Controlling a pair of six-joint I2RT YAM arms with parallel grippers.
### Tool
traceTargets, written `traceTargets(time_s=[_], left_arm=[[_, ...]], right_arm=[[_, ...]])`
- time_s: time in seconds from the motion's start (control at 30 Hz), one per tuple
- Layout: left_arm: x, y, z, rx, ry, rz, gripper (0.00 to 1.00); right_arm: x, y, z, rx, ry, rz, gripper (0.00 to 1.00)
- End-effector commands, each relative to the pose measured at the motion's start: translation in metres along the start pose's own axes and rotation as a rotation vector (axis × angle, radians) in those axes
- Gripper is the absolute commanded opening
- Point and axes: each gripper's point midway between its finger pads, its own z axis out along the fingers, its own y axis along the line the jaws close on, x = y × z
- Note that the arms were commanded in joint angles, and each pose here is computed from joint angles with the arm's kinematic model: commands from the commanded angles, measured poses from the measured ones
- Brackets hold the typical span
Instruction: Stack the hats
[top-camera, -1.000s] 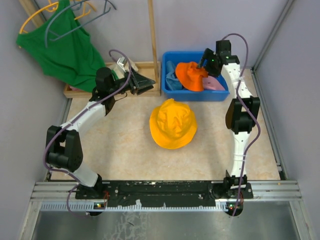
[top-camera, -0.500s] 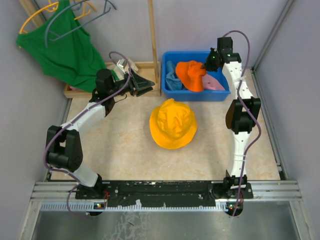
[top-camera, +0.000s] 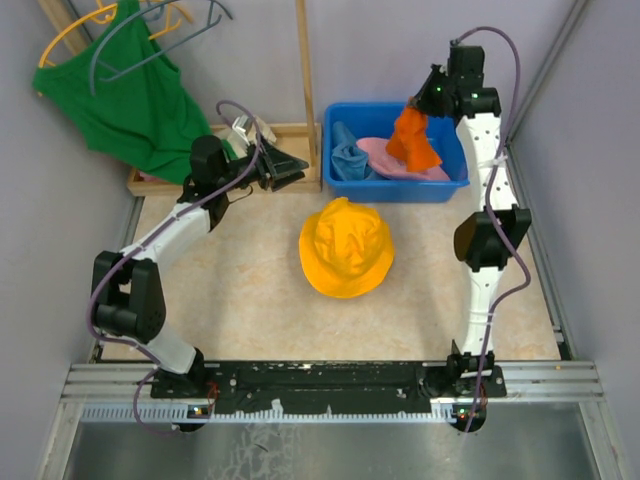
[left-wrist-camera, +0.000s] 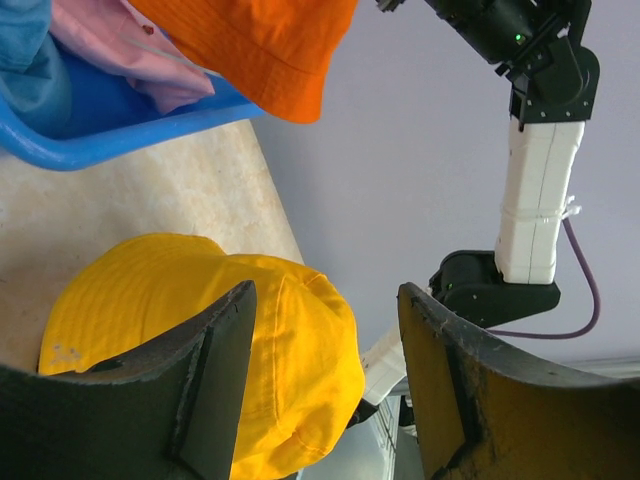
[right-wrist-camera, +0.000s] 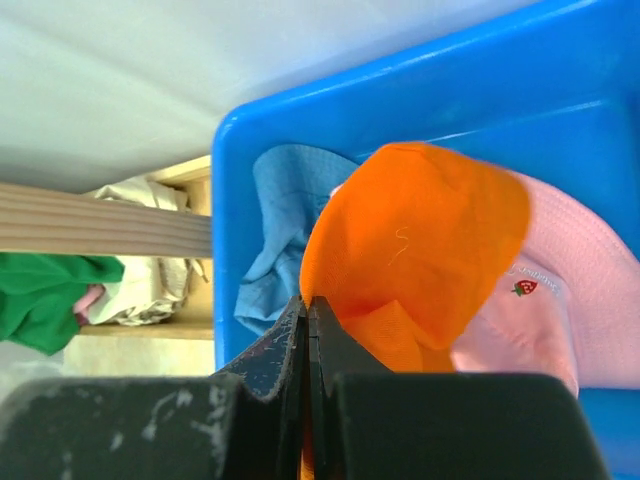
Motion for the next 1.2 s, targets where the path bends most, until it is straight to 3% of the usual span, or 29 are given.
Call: traceTargets(time_s=[0.0, 0.33, 0.53, 0.8, 1.07, 1.17], left_arm=[[-0.019, -0.022, 0.003, 0.049, -0.037, 0.041, 0.65], [-0.009, -0.066, 0.002, 0.186, -0.059, -0.063, 0.67], [-0.005, -0.097, 0.003, 0.308, -0.114, -0.201, 0.75], [-0.024, -0.109, 0.015, 0.399, -0.19, -0.233, 0.77], [-0.036, -0.1, 0.032, 0.358, -0.207, -0.179, 0.77], [-0.035, -0.095, 0.036, 0.348, -0.203, -0.175, 0.77]], right_arm=[[-0.049, 0.052, -0.08, -0.131, -0.15, -0.034, 0.0], [-0.074, 0.124, -0.176, -0.365, -0.255, 0.092, 0.0], [-0.072, 0.177, -0.214, -0.537, -0.261, 0.178, 0.0], [-0.043, 0.21, -0.229, -0.609, -0.184, 0.193, 0.0], [-0.018, 0.22, -0.24, -0.642, -0.132, 0.217, 0.0], [-0.02, 0.228, -0.265, -0.679, -0.15, 0.216, 0.0]])
